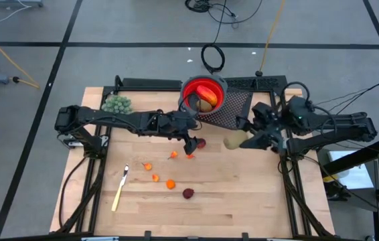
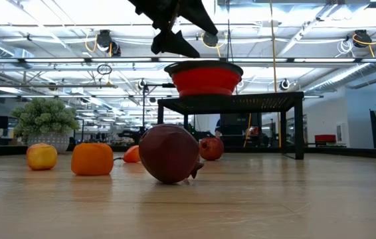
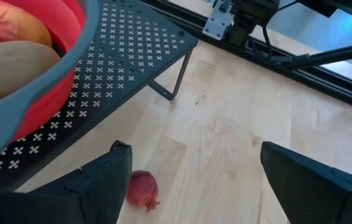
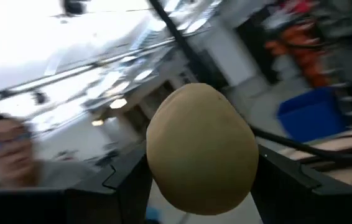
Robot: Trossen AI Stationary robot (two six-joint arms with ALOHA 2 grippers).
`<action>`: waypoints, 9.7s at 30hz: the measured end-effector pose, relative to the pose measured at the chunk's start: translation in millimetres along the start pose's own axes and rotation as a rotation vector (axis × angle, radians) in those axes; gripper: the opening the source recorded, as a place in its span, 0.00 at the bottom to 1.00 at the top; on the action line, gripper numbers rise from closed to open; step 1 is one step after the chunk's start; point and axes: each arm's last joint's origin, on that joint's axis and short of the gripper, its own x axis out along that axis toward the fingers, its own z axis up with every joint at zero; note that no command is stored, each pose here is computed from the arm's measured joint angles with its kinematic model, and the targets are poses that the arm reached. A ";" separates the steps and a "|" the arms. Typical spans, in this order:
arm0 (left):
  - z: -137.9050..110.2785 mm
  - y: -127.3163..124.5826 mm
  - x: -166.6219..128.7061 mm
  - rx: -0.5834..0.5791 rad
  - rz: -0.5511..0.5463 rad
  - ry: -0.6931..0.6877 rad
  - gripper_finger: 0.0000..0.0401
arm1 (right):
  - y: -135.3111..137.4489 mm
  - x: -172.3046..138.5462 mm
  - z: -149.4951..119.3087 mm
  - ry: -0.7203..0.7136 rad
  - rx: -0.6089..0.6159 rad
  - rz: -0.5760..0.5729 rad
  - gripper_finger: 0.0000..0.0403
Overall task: Pick & Place Fruit
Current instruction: Put the kiwi into the red strainer bowl on the shelf, then put the bottom pomegranate into the red strainer bowl on the shelf
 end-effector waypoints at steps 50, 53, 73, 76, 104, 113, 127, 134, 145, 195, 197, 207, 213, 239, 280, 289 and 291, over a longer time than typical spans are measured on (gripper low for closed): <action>6.6 9.6 -65.6 0.162 -0.071 -0.075 0.88 | -143.0 -30.0 23.3 -0.048 -0.325 -0.870 0.55; 7.4 10.3 -75.1 0.170 -0.071 -0.078 0.88 | -151.5 -29.3 25.1 -0.058 -0.354 -0.877 0.55; -17.3 25.8 -112.3 0.135 -0.009 -0.113 0.88 | -195.9 -23.4 19.6 -0.064 -0.374 -0.910 0.55; -30.8 32.0 -122.1 0.094 -0.029 -0.170 0.88 | -195.6 -23.6 20.0 -0.066 -0.376 -0.912 0.55; -110.8 69.8 -179.3 -0.001 -0.019 -0.286 0.88 | -228.3 -16.9 8.7 -0.118 -0.300 -0.933 0.55; -110.8 70.0 -179.2 -0.001 -0.014 -0.289 0.88 | -233.8 -18.2 3.3 -0.087 -0.273 -0.979 0.55; -110.7 70.0 -179.2 -0.009 -0.015 -0.289 0.88 | -227.7 -9.3 7.1 -0.110 -0.299 -0.941 0.55; -110.6 69.9 -179.1 -0.010 -0.015 -0.290 0.88 | -217.8 3.1 22.1 -0.043 -0.378 -0.935 0.55; -107.8 69.0 -179.7 -0.028 -0.027 -0.319 0.88 | -209.6 9.6 28.3 0.184 -0.424 -1.053 0.55; -108.1 69.1 -179.6 -0.030 -0.027 -0.315 0.88 | -215.2 6.4 18.9 0.349 -0.424 -1.064 0.55; -108.1 69.1 -179.6 -0.030 -0.027 -0.315 0.88 | -215.2 6.4 19.0 0.351 -0.428 -1.063 0.57; -108.1 69.0 -179.7 -0.030 -0.027 -0.316 0.88 | -214.9 7.1 19.1 0.351 -0.437 -1.061 0.68; -108.0 69.0 -179.7 -0.030 -0.029 -0.316 0.88 | -191.8 14.3 24.4 0.303 -0.483 -1.006 0.54; -106.2 68.3 -180.3 -0.034 -0.039 -0.335 0.88 | -82.9 13.3 -16.4 0.184 -0.482 -0.758 0.00; -53.4 -36.8 -103.0 -0.231 0.097 -0.086 0.88 | -31.2 -128.3 -104.0 -0.096 -0.442 -0.469 0.00; -52.3 -58.5 -78.6 -0.388 0.212 0.183 0.88 | -33.8 -136.0 -113.3 -0.111 -0.451 -0.462 0.00; -55.3 -61.4 -71.5 -0.439 0.224 0.245 0.88 | -33.6 -137.1 -114.2 -0.114 -0.457 -0.459 0.00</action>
